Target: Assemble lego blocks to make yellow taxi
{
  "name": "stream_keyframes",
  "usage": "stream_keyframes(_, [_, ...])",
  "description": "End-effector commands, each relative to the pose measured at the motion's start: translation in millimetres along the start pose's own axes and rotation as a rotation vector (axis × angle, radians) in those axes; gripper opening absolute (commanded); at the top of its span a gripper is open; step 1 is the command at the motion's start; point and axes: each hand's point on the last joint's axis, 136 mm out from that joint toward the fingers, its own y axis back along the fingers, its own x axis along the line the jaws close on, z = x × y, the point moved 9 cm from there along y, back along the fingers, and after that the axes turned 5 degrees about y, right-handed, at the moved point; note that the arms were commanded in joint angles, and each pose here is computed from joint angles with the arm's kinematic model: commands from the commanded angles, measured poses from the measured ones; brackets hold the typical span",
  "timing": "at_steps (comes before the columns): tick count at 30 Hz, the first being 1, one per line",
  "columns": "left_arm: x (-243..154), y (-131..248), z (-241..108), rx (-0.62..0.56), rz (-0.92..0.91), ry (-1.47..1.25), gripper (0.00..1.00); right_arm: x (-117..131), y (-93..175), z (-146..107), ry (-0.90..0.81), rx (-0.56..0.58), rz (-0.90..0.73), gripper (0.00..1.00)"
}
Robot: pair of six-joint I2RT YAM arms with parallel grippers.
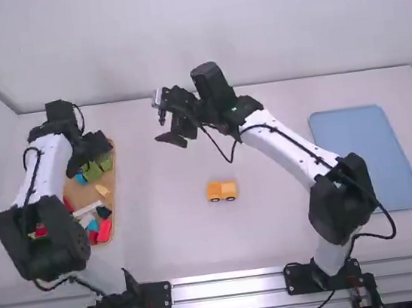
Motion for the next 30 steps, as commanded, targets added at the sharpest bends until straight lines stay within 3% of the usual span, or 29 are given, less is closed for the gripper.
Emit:
stream_keyframes(1, [6,-18,3,0.028,0.076,0.015,0.96,-6,2,0,-0.011,0.000,-0.004,0.98])
stream_keyframes(2, [11,-32,2,0.066,0.099,0.044,0.85,-5,2,-2,-0.014,0.012,0.002,0.98])
stream_keyframes(6, [18,-56,-3,0.174,0.076,0.062,0.79,-7,7,-9,-0.009,0.035,0.004,0.98])
stream_keyframes(10, [21,-67,-9,0.208,0.091,0.067,0.68,-8,9,-13,-0.012,0.050,0.008,0.98])
stream_keyframes(11, [21,-69,-12,0.216,0.099,0.060,0.59,-9,10,-15,-0.019,0.055,0.007,0.98])
stream_keyframes(22, [29,-93,-34,0.240,0.109,0.069,0.50,-12,13,-19,-0.023,0.061,-0.001,0.98])
stream_keyframes(30, [30,-103,-43,0.234,0.108,0.062,0.49,-12,13,-20,-0.025,0.062,0.000,0.98])
